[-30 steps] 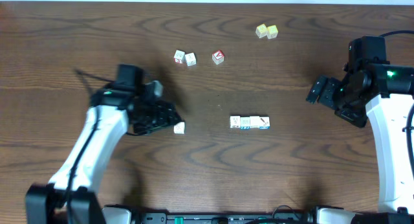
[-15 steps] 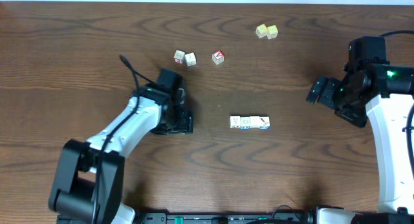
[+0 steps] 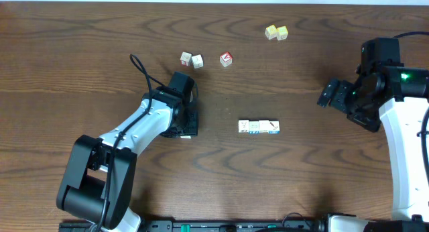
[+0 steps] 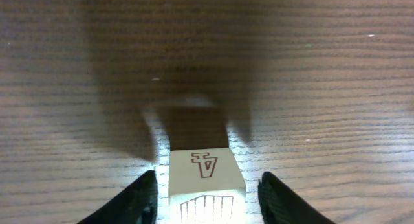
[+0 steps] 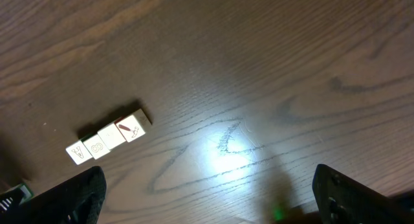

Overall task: Lift 5 blocks
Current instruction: 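Swing the left arm over the lone 'A' block, then close the left gripper on the 'A' block and lift it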

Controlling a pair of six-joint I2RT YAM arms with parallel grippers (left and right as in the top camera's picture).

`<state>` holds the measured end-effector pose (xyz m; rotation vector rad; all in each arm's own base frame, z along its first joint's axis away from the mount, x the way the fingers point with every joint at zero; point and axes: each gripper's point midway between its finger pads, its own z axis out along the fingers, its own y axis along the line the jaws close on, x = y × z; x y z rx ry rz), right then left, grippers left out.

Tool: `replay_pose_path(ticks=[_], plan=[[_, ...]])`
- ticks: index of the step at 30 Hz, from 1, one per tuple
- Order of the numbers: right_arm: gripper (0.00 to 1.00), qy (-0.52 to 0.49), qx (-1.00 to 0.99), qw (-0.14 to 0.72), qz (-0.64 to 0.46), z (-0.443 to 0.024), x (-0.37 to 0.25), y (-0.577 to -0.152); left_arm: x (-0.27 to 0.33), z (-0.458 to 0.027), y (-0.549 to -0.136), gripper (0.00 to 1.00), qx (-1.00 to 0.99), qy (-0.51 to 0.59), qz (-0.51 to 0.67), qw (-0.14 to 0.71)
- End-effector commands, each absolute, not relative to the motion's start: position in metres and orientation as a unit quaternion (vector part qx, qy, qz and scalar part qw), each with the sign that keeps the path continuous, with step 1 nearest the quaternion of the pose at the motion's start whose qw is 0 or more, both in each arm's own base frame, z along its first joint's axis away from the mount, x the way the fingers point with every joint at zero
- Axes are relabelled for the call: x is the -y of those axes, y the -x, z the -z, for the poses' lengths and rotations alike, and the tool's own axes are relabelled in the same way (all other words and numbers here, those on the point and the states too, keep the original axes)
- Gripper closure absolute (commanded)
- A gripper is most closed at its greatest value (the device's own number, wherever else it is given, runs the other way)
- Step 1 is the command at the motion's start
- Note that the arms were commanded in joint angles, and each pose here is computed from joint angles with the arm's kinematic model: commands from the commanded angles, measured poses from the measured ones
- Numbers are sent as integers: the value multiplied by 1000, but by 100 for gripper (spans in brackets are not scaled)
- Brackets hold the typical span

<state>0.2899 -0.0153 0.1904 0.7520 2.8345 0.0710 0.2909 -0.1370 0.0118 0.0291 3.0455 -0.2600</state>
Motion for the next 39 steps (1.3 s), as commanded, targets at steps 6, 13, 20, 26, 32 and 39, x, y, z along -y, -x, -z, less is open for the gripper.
replay_pose_path(ticks=[6,13,20,26,32,39], plan=[[1,-255,-960,112,-26,-195,16,-292,134,-9,-287,60,-996,8,77,33],[1,-255,-960,112,-26,-195,16,-292,134,-9,-287,63,-996,16,78,32],[1,-255,-960,112,-26,-195,16,-292,138,-10,-284,66,-995,21,90,24],[1,-255,-960,112,-26,-196,16,-292,157,-14,-284,66,-989,21,142,17],[1,-255,-960,112,-26,-196,16,-292,162,-14,-284,67,-989,37,145,16],[1,-255,-960,112,-26,-196,16,-292,190,-17,-281,67,-986,32,159,29]])
